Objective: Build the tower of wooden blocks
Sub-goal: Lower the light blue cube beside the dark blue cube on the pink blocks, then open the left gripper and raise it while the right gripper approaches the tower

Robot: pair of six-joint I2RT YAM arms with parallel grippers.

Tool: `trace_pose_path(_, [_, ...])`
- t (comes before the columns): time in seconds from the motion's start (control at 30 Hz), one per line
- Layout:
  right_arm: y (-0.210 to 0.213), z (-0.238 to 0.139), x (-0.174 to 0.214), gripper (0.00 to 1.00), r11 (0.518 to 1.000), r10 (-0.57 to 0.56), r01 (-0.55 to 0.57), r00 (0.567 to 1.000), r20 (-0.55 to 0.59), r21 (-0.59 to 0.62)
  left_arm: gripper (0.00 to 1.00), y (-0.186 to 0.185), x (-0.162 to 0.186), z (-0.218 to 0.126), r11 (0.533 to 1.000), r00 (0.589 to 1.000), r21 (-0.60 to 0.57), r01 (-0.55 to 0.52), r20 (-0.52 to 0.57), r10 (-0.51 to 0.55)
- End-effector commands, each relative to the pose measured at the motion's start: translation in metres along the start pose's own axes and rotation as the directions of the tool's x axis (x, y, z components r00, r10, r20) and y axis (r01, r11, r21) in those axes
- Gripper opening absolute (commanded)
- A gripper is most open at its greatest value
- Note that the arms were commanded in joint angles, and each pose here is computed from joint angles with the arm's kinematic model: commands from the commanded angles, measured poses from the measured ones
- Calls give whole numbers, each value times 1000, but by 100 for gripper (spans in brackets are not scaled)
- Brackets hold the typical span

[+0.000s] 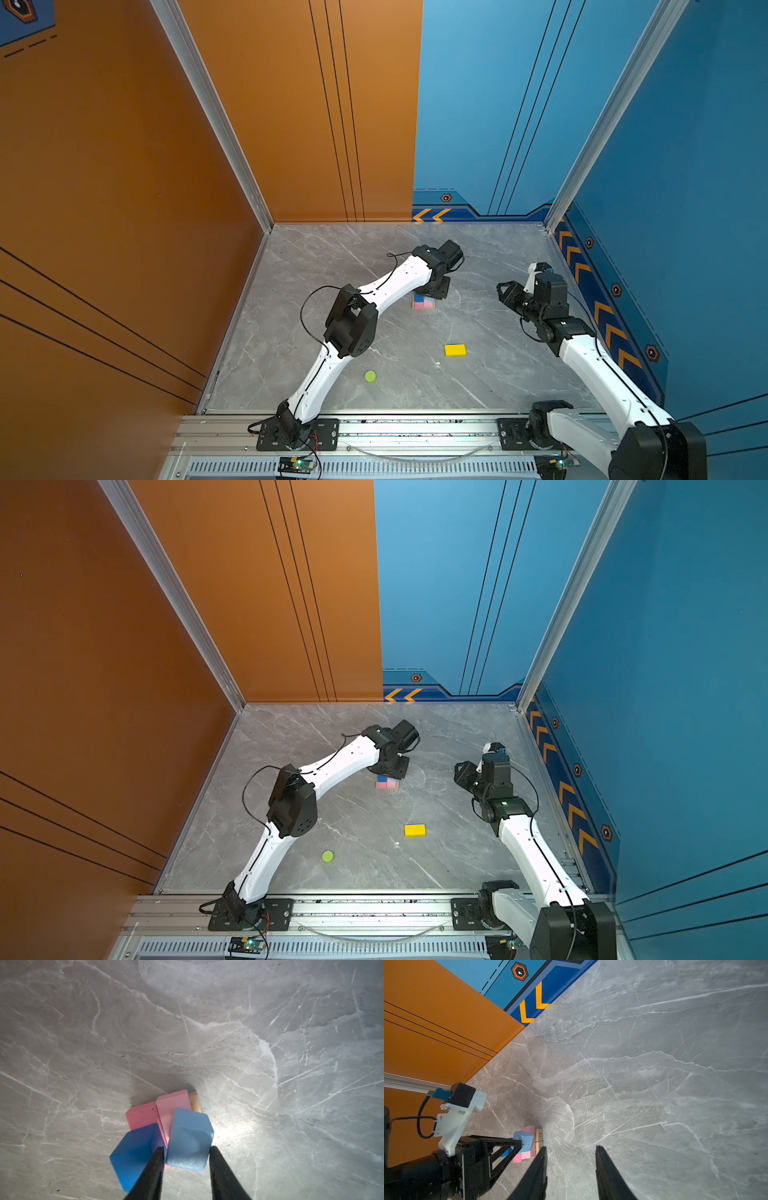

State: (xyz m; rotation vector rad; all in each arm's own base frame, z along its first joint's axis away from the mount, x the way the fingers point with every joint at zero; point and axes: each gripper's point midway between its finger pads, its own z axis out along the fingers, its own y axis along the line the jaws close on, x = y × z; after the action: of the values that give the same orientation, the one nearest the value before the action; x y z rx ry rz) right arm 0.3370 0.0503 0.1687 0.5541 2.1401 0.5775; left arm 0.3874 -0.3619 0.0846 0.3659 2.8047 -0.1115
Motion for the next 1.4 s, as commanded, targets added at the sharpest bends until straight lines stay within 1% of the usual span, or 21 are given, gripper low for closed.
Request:
trace_pose_path(0.0, [7, 3, 2, 40, 1000, -3, 3, 1000, -8, -30, 39, -1, -6, -29, 1000, 999, 5, -8, 45, 8])
trace_pose_path(0.2, [18, 6, 5, 40, 999, -21, 20, 1000, -22, -48, 38, -4, -15, -59, 1000, 994, 26, -17, 106, 14])
trace_pose_path(0.4, [30, 12, 10, 40, 997, -46, 43, 998, -43, -61, 39, -1, -22, -99, 999, 983, 39, -36, 180, 28])
trace_pose_path(0.5, [41, 19, 16, 40, 995, -65, 59, 996, -67, -84, 40, 8, -20, -117, 998, 978, 35, -44, 204, 36])
trace_pose_path(0.63, [60, 31, 25, 43, 989, -93, 80, 990, -107, -124, 40, 20, -11, -127, 998, 977, 42, -51, 209, 41])
trace_pose_path(0.7, [70, 37, 32, 45, 985, -114, 95, 985, -133, -144, 41, 26, -6, -125, 997, 977, 74, -35, 212, 18])
trace_pose_path(0.83, [86, 51, 47, 47, 980, -146, 114, 970, -193, -166, 41, 44, 1, -115, 988, 974, 154, 28, 218, -62])
trace_pose_path(1.07, [98, 75, 73, 46, 978, -164, 121, 949, -271, -168, 41, 61, 5, -79, 951, 967, 289, 113, 189, -172])
trace_pose_path(1.17, [100, 85, 82, 45, 979, -164, 118, 940, -301, -164, 40, 67, 4, -65, 941, 967, 311, 135, 168, -194])
trace_pose_path(1.27, [105, 95, 88, 44, 980, -159, 110, 934, -319, -165, 36, 68, 4, -54, 934, 969, 328, 141, 148, -198])
trace_pose_path(1.37, [109, 105, 96, 43, 980, -156, 102, 926, -344, -171, 36, 69, 4, -47, 930, 970, 340, 142, 139, -199])
